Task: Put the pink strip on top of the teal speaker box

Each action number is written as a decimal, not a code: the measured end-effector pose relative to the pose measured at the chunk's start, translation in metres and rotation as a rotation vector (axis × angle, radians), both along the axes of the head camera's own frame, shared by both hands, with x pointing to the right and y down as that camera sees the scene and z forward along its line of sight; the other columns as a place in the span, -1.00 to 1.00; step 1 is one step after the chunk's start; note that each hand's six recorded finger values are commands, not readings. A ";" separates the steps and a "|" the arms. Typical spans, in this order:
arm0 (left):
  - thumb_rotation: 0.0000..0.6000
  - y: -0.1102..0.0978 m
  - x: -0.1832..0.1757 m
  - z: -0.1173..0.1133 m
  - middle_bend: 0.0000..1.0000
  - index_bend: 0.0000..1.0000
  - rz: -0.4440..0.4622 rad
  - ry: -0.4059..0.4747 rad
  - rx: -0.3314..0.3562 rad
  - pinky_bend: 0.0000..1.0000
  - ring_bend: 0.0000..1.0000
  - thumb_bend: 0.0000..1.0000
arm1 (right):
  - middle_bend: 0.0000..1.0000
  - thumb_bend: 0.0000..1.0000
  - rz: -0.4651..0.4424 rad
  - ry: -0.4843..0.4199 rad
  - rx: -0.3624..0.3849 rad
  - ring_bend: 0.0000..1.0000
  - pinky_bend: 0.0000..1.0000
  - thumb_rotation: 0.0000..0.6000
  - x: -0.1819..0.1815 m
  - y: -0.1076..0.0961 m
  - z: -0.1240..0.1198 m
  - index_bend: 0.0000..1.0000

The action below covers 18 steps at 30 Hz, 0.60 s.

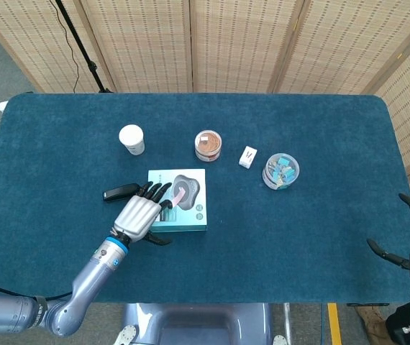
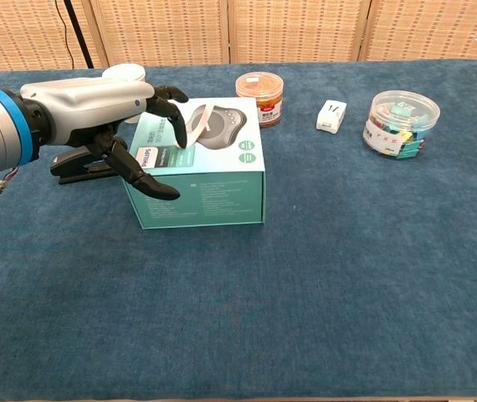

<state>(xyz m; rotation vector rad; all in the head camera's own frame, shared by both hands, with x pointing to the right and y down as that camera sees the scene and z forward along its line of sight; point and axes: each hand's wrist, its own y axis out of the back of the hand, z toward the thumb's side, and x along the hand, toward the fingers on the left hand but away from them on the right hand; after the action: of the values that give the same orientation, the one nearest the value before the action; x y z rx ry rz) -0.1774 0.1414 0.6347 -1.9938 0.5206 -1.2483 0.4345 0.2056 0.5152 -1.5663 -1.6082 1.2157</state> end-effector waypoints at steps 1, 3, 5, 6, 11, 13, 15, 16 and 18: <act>0.16 0.001 0.001 0.000 -1.00 -0.32 0.004 0.000 0.000 -1.00 -1.00 -1.00 | -1.00 -1.00 0.000 -0.001 0.002 -1.00 -1.00 1.00 0.000 0.000 -0.001 -0.70; 0.16 0.002 0.002 0.000 -1.00 -0.32 0.008 0.001 0.000 -1.00 -1.00 -1.00 | -1.00 -1.00 -0.001 -0.001 0.003 -1.00 -1.00 1.00 0.000 0.000 -0.001 -0.70; 0.16 0.003 0.002 0.000 -1.00 -0.32 0.008 0.002 0.002 -1.00 -1.00 -1.00 | -1.00 -1.00 0.000 -0.001 0.003 -1.00 -1.00 1.00 0.000 0.000 -0.002 -0.70; 0.16 0.002 0.002 0.000 -1.00 -0.32 0.007 0.001 0.004 -1.00 -1.00 -1.00 | -1.00 -1.00 0.000 -0.001 0.003 -1.00 -1.00 1.00 0.000 0.001 -0.001 -0.70; 0.16 -0.002 -0.004 0.001 -1.00 -0.32 -0.012 -0.010 0.012 -1.00 -1.00 -1.00 | -1.00 -1.00 0.002 -0.005 0.003 -1.00 -1.00 1.00 0.000 0.000 -0.002 -0.70; 0.16 -0.004 -0.007 0.002 -1.00 -0.32 -0.019 -0.014 0.010 -1.00 -1.00 -1.00 | -1.00 -1.00 0.002 -0.005 0.003 -1.00 -1.00 1.00 0.000 0.000 -0.002 -0.70; 0.16 -0.006 -0.009 0.003 -1.00 -0.32 -0.027 -0.017 0.008 -1.00 -1.00 -1.00 | -1.00 -1.00 0.002 -0.005 0.002 -1.00 -1.00 1.00 0.000 0.000 -0.002 -0.70; 0.16 -0.006 -0.010 0.004 -1.00 -0.32 -0.029 -0.017 0.006 -1.00 -1.00 -1.00 | -1.00 -1.00 0.002 -0.005 0.002 -1.00 -1.00 1.00 0.000 0.000 -0.002 -0.70; 0.16 -0.008 -0.012 0.005 -1.00 -0.32 -0.036 -0.017 0.001 -1.00 -1.00 -1.00 | -1.00 -1.00 0.002 -0.004 0.002 -1.00 -1.00 1.00 0.000 0.000 -0.001 -0.70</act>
<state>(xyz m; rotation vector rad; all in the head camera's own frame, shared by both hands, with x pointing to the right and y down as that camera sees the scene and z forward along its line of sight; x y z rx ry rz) -0.1896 0.1338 0.6400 -1.9797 0.5503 -1.2855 0.4344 0.2059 0.5137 -1.5678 -1.6129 1.2125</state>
